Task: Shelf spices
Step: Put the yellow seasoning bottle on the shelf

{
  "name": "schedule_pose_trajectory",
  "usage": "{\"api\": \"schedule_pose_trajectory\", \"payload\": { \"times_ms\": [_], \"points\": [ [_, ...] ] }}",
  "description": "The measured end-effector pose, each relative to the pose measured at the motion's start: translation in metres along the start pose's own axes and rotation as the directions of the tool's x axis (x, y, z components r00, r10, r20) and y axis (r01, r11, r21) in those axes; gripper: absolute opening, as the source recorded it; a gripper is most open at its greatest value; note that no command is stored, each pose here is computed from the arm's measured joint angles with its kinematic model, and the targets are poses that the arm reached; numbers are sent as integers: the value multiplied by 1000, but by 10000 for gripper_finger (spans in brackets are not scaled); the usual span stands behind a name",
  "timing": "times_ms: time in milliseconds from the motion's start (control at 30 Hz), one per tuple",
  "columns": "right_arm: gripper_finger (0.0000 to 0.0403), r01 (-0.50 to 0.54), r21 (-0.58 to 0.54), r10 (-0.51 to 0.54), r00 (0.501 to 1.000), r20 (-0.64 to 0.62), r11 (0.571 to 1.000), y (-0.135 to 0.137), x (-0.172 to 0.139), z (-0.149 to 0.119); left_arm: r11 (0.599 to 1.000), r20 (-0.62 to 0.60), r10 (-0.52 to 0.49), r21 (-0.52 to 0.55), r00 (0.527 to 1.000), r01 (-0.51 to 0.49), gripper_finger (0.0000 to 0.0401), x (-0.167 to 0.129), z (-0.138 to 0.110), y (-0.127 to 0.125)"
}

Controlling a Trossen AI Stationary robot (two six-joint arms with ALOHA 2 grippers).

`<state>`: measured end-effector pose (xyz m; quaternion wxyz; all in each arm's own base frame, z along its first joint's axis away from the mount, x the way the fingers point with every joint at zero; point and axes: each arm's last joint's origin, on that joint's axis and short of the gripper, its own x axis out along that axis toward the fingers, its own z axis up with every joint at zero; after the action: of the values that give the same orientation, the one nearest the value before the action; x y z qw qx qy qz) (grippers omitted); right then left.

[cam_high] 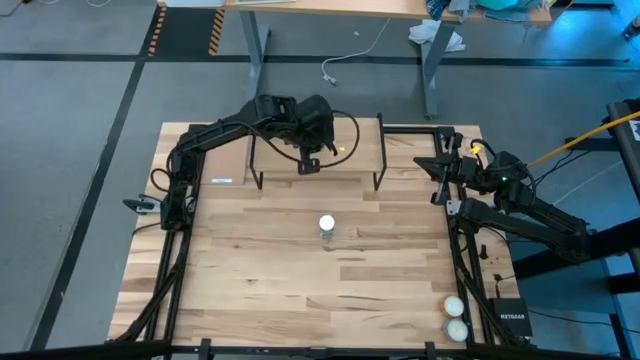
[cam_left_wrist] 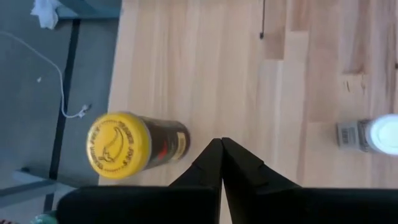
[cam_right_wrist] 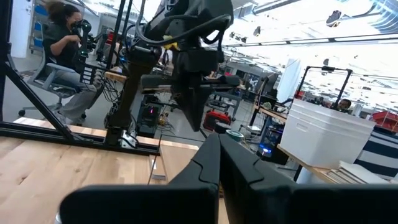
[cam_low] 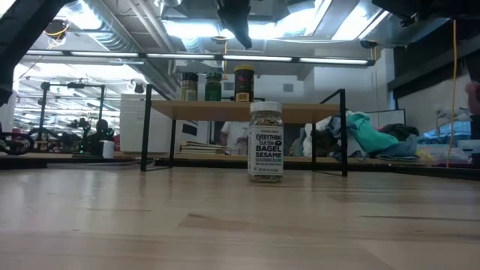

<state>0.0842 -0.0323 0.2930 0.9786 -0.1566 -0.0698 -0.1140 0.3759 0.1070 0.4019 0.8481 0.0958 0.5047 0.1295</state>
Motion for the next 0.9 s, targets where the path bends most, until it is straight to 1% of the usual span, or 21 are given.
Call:
{"api": "schedule_pose_trajectory", "payload": {
  "times_ms": [67, 200, 333, 467, 567, 767, 900],
  "points": [
    [5, -8, 4, 8, 1000, 2, 1000, 0, 0, 0, 1000, 12, 7, -12, 1000, -7, 0, 6, 1, 2],
    [5, -10, 8, 10, 1000, 3, 1000, 0, 0, 0, 998, -16, -12, -56, 1000, 11, 0, 27, -4, 7],
    [5, -11, 8, 11, 1000, 3, 1000, 0, 0, 0, 998, -69, -20, -67, 997, 16, 0, 52, -13, 8],
    [5, -11, 8, 11, 1000, 3, 1000, 0, 0, 0, 997, -96, -36, -70, 995, 30, 0, 69, -20, 9],
    [5, -11, 8, 11, 1000, 3, 1000, 0, 0, 0, 997, -119, -47, -73, 992, 39, 0, 77, -25, 12],
    [5, -11, 8, 11, 1000, 2, 1000, 0, 0, 0, 998, -94, -24, -63, 995, 18, 0, 85, -28, 24],
    [5, -12, 8, 12, 1000, 1, 1000, 0, 0, 0, 997, -78, -8, -80, 997, 1, 0, 86, -30, 35]
  ]
}}
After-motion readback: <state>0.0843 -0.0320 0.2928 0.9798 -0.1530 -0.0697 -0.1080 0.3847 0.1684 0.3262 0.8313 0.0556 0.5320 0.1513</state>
